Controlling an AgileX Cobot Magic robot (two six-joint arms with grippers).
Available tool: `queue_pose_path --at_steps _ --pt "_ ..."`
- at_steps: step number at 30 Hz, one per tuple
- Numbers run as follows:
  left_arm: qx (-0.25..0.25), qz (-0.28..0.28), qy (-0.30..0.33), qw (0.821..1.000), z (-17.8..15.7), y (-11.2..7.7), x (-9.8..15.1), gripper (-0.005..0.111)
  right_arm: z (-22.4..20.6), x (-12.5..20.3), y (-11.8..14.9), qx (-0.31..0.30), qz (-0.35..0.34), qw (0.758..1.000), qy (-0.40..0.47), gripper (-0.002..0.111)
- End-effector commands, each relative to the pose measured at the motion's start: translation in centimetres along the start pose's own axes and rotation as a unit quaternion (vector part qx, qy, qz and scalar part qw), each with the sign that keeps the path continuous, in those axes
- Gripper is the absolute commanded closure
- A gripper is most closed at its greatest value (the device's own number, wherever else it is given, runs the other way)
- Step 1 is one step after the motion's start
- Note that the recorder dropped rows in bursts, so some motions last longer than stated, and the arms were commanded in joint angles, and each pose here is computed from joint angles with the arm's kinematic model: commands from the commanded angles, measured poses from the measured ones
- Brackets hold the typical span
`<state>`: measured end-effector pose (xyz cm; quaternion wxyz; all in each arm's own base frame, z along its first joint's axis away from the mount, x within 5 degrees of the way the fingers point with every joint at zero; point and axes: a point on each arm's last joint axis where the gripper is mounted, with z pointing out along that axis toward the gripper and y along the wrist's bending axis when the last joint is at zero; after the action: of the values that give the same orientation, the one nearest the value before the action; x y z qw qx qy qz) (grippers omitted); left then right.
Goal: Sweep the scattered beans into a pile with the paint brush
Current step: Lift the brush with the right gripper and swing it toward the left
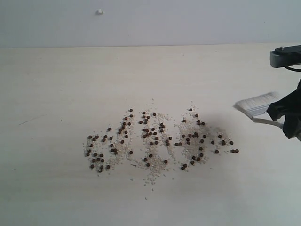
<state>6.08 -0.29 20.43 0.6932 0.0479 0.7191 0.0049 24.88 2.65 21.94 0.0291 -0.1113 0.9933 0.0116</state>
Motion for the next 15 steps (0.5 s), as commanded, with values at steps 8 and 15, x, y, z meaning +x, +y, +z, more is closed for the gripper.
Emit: queue_pose_path --at_steps 8,15 --pt "-0.001 -0.003 0.000 1.000 0.0 0.0 0.1 0.107 -0.6 0.0 1.5 -0.084 -0.038 0.996 -0.009 0.108" --pt "0.011 -0.005 -0.054 0.998 0.0 -0.2 -0.9 0.107 -0.8 -0.1 2.3 -0.132 -0.055 0.990 -0.017 0.108"
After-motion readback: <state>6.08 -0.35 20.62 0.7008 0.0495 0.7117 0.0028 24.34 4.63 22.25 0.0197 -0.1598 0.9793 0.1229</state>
